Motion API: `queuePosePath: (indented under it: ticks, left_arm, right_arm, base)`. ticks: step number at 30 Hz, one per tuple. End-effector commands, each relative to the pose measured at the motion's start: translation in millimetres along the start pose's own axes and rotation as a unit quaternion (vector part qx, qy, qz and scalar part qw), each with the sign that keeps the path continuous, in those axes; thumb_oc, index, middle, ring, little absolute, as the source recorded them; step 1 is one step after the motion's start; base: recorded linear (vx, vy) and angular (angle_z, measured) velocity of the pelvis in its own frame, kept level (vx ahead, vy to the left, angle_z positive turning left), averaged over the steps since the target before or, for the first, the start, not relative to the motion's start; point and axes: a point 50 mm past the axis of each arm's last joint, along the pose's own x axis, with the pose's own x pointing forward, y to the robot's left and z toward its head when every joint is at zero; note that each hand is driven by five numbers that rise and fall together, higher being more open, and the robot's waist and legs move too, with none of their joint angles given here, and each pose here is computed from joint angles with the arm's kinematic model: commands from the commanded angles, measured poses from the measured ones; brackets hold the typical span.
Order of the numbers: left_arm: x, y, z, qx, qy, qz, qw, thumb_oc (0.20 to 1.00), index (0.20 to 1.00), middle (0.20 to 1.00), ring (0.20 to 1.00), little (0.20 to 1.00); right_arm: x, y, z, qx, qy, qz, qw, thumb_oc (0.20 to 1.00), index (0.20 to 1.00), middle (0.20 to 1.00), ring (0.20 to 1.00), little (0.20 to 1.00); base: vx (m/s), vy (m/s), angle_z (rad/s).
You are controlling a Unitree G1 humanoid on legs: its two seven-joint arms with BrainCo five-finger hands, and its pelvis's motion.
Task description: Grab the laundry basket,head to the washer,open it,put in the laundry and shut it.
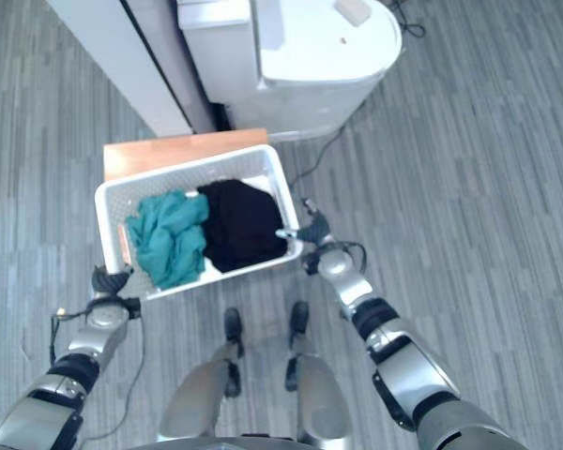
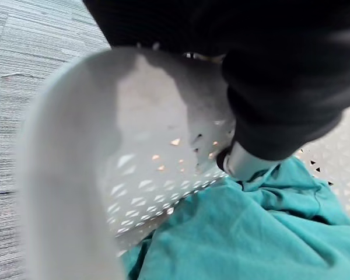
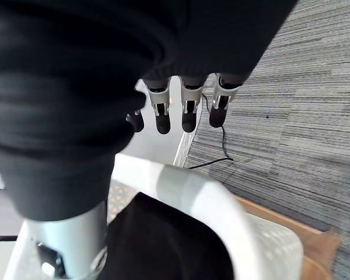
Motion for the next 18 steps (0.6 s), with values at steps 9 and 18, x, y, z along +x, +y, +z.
queuePosePath:
  ticks: [9,18]
  left_arm:
    - [-11.0,-26.0,47.2,-0.053,-0.116,-0.043,0.991,0.2,0.2,0.2,0.2,0.2]
    - [-42.9,-37.1,27.6,-0.061,-0.123,-0.116,0.984,0.2,0.2,0.2,0.2,0.2]
  right_arm:
    - [-13.2,39.6,-4.1,0.033,-0.01,0.05,0.998,0.2,0.2,0.2,0.2,0.2]
    - [-35.6,8.6,-2.9,0.046,-0.066,0.016,0.997,0.2,0.2,0.2,0.2,0.2]
  base:
    - [0.0,-0.001,0.0]
    - [0.02,0.004,-0.02]
